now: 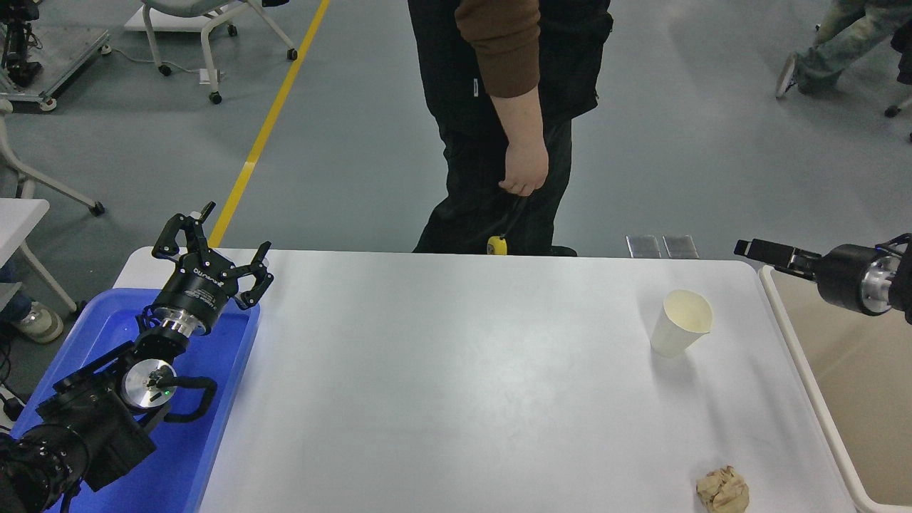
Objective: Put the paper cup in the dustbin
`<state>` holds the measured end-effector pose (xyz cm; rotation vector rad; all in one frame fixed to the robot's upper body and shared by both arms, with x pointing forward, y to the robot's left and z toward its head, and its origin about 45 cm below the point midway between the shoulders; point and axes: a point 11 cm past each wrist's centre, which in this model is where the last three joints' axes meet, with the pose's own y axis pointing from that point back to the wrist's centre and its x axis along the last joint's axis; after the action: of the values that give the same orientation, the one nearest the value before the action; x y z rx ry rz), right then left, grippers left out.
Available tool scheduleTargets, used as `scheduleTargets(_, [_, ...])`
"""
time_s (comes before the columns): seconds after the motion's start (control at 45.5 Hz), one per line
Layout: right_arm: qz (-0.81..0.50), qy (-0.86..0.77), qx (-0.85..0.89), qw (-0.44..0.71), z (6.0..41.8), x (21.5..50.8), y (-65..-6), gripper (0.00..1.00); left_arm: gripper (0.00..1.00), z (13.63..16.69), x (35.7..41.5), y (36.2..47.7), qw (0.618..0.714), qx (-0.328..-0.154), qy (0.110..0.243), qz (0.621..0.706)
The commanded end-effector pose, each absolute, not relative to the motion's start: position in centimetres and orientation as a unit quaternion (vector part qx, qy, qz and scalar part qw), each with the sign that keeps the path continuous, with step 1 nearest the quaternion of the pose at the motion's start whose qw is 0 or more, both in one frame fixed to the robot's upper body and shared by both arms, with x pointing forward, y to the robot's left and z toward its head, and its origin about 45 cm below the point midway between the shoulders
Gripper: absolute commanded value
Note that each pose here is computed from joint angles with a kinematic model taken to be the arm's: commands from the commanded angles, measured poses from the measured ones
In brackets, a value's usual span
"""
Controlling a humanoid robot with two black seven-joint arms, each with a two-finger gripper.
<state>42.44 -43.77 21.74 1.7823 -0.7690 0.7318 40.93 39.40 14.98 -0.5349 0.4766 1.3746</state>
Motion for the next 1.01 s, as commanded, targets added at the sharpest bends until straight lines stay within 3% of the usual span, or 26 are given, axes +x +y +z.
scheduleTargets(0.0, [0.33, -0.232, 0.745, 0.532, 20.0, 42.9, -40.3, 0.99, 1.0, 15.0, 40.93, 39.4, 0.7148, -0.241, 0.215, 0.6202])
scheduleTargets(0.989, [0.341, -0.203, 0.725, 0.562, 14.3, 42.6, -38.6, 0.99, 1.0, 14.96, 40.94, 39.4, 0.7145, -0.241, 0.216, 0.6203])
